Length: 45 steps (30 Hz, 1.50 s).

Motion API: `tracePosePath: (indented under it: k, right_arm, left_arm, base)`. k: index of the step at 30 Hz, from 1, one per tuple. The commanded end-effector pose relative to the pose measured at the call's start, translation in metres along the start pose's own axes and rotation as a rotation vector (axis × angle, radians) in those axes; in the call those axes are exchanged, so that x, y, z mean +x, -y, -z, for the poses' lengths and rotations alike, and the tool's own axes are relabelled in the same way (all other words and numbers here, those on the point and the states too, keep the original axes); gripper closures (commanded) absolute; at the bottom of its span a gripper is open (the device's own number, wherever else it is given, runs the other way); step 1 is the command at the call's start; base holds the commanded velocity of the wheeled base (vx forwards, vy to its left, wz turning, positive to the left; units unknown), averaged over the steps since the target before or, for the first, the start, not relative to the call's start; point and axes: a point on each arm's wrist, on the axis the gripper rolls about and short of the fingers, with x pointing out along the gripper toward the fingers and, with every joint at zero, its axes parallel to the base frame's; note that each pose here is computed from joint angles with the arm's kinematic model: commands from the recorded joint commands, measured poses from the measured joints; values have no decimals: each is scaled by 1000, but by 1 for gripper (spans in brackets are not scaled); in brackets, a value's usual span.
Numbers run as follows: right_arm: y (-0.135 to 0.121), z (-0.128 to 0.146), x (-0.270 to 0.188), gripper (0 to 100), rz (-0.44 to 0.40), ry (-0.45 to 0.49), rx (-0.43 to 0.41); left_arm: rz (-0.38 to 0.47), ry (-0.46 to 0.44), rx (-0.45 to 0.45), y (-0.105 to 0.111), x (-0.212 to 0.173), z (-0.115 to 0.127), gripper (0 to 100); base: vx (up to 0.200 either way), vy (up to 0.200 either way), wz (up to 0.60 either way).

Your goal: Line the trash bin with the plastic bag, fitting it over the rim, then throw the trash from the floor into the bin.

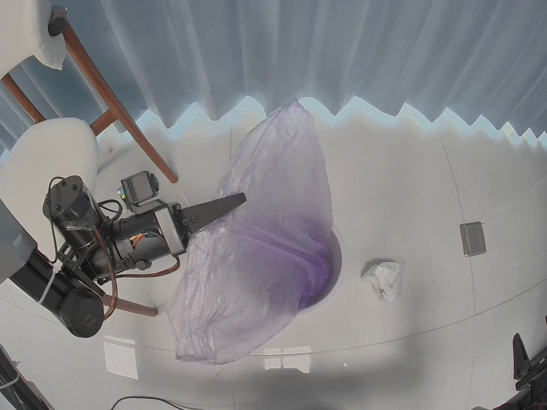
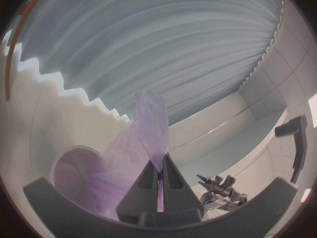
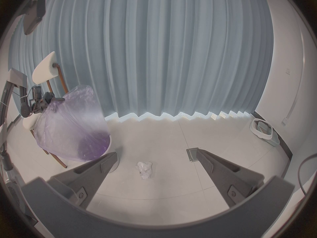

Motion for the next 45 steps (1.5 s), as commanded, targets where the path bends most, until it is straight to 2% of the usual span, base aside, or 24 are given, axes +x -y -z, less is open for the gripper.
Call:
tracePosePath:
  k: [1, 5, 23, 29, 38, 41, 45]
  right_arm:
    - [0, 5, 0, 0, 0, -2, -1]
    - [0, 5, 0, 0, 0, -2, -1]
    - [0, 5, 0, 0, -1, -2, -1]
    - [0, 5, 0, 0, 0, -2, -1]
    - [0, 5, 0, 0, 0, -2, -1]
    - [0, 5, 0, 0, -1, -2, -1]
    - [0, 5, 0, 0, 0, -2, -1]
  left_arm:
    - [-63, -41, 47, -35, 3, 18, 100]
    - [-75, -44, 38, -41, 3, 20, 100]
    - [-39, -49, 33, -25, 5, 20, 100]
    - [-24, -46, 35, -19, 7, 18, 100]
    - [-24, -49, 33, -18, 6, 19, 100]
    - [-35, -60, 24, -18, 2, 23, 100]
    - [-44, -69, 5, -10, -6, 26, 100]
  base:
    - [200, 0, 0]
    - [200, 0, 0]
    - [200, 0, 0]
    - [0, 0, 0]
    - [0, -200, 0]
    - [200, -200, 0]
    - [0, 0, 0]
